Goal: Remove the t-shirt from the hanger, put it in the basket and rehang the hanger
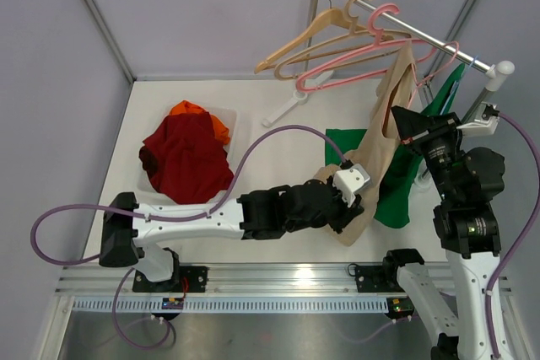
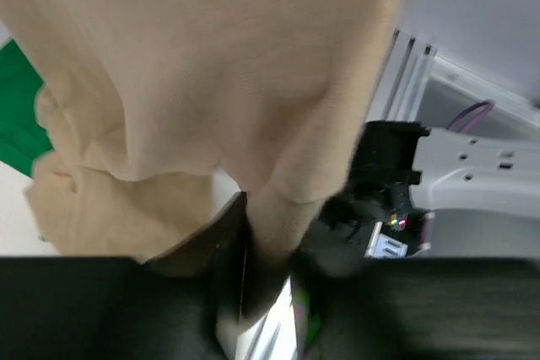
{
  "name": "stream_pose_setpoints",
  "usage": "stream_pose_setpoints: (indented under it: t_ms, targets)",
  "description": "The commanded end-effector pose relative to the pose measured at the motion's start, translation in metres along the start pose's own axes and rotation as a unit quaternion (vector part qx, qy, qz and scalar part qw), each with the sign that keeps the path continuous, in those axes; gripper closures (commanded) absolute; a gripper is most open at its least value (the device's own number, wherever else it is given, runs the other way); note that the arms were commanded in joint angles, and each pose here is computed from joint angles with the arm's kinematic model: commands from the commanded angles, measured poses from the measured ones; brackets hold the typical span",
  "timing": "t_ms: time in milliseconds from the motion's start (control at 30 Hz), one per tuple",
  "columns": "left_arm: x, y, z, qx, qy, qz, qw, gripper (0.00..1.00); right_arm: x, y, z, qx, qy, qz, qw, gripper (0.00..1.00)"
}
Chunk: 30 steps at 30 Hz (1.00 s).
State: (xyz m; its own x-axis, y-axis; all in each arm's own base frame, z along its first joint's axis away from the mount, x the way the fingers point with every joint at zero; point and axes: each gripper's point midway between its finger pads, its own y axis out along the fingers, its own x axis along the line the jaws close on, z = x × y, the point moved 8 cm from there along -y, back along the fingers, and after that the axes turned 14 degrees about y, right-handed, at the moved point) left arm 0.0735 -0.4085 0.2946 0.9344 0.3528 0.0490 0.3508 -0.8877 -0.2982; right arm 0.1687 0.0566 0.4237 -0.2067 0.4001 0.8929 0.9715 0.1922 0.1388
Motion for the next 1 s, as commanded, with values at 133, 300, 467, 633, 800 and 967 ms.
stream_pose_setpoints:
  t_ms: [133, 300, 467, 633, 800, 967]
  targets:
    - [0.011, -0.025, 0.005, -0.023, -0.014, -0.032, 0.999, 1.0, 0.046, -0.022, -0.011, 0.003, -0.033, -0.084, 0.996, 1.0]
    - [0.013, -0.063, 0.051, 0.019, -0.053, -0.031, 0.998, 1.0, 0.063, -0.019, -0.023, -0.02, -0.046, -0.102, 0.994, 1.0]
    - [0.015, -0.097, 0.13, 0.096, -0.082, -0.051, 0.991, 1.0, 0.071, -0.006, -0.028, -0.023, -0.047, -0.11, 0.993, 1.0]
    - [0.019, -0.11, 0.156, 0.114, -0.087, -0.066, 0.988, 1.0, 0.082, -0.01, -0.027, -0.015, -0.042, -0.147, 0.988, 1.0]
    - [0.02, -0.099, 0.164, 0.139, -0.058, -0.078, 0.986, 1.0, 0.107, -0.029, -0.028, 0.007, -0.055, -0.193, 0.98, 1.0]
    - [0.033, -0.084, 0.093, 0.053, -0.021, -0.136, 0.989, 0.97, 0.116, -0.059, -0.019, 0.045, -0.074, -0.247, 0.965, 1.0]
